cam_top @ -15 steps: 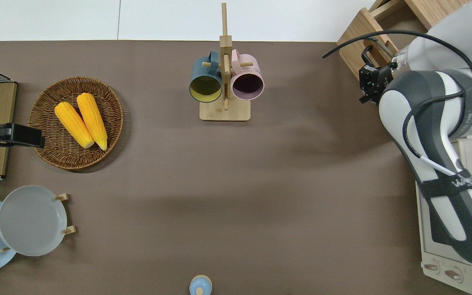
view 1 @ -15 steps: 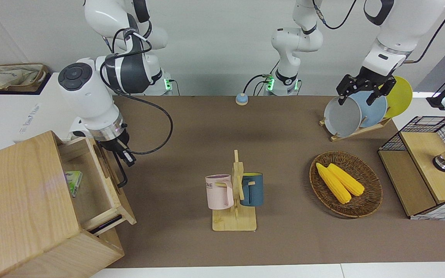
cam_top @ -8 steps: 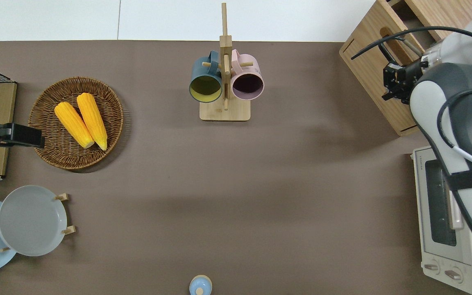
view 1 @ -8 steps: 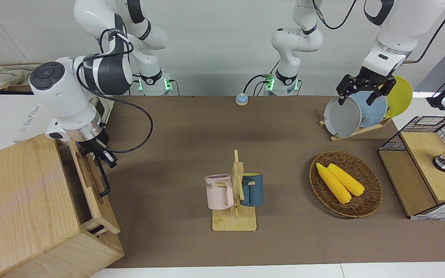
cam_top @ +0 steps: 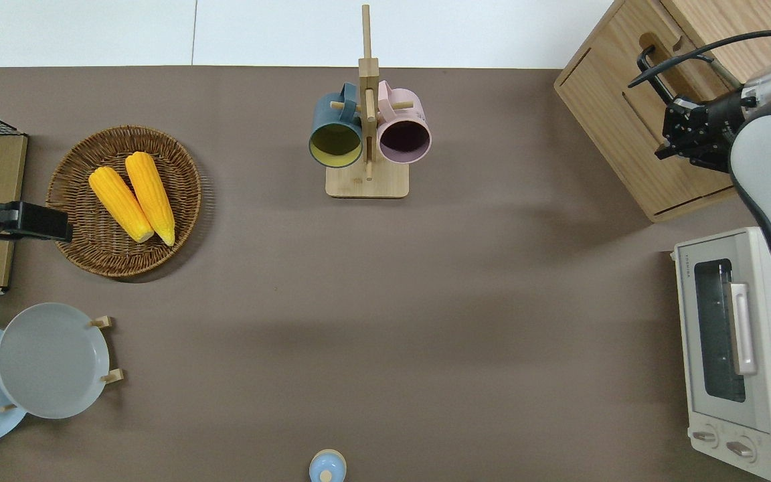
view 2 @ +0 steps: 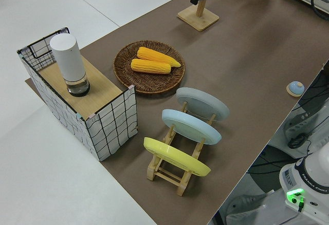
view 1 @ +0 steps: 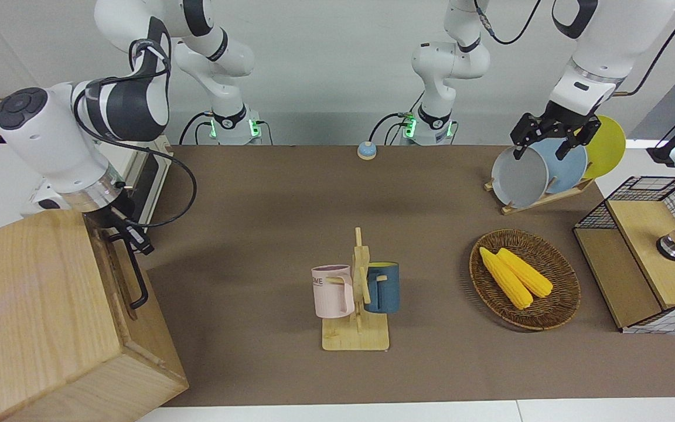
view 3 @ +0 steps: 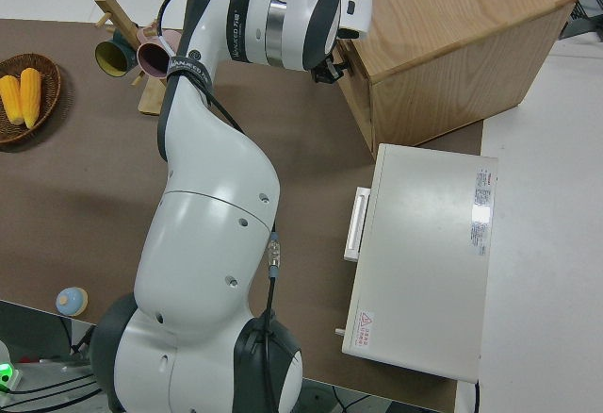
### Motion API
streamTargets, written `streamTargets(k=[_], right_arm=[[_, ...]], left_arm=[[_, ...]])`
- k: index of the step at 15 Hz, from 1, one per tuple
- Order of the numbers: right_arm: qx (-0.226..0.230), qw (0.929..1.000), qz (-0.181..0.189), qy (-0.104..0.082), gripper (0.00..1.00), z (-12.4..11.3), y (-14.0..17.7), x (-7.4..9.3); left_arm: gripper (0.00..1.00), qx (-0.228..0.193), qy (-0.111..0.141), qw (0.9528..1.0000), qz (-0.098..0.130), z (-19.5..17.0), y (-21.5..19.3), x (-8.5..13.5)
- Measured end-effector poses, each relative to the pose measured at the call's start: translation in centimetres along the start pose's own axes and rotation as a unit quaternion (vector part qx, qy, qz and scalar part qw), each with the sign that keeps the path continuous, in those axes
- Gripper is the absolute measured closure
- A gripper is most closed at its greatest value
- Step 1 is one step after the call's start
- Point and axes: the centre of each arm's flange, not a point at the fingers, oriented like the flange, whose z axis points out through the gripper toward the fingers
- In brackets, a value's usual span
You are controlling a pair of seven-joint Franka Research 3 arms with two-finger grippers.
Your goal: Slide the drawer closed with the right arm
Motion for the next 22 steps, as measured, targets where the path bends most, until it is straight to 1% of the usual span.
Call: streamTargets(k=[11,14,16,19,22], right_arm=[[0.001,1.0,-0.005,-0.002,0.99,0.0,0.0,0.0],[0.003,0.9999,-0.01,-0.001,0.99,-0.1,-0.5,-0.4],[0.0,0.9997,-0.022,-0.007,0.99,0.1,-1.6,-1.5],[-0.011,0.9986,-0.046,-0.022,0.99,0.3,-3.6,-4.2],[-0.016,0.9973,-0.067,-0.026,0.99,-0.4,-5.2,-6.5]], left_arm=[[0.0,0.0,0.0,1.0,0.0,0.0,0.0,0.0],[0.0,0.0,0.0,1.0,0.0,0.0,0.0,0.0],[0.0,0.0,0.0,1.0,0.0,0.0,0.0,0.0],[0.01,0.0,0.0,1.0,0.0,0.0,0.0,0.0],[0.0,0.0,0.0,1.0,0.0,0.0,0.0,0.0]])
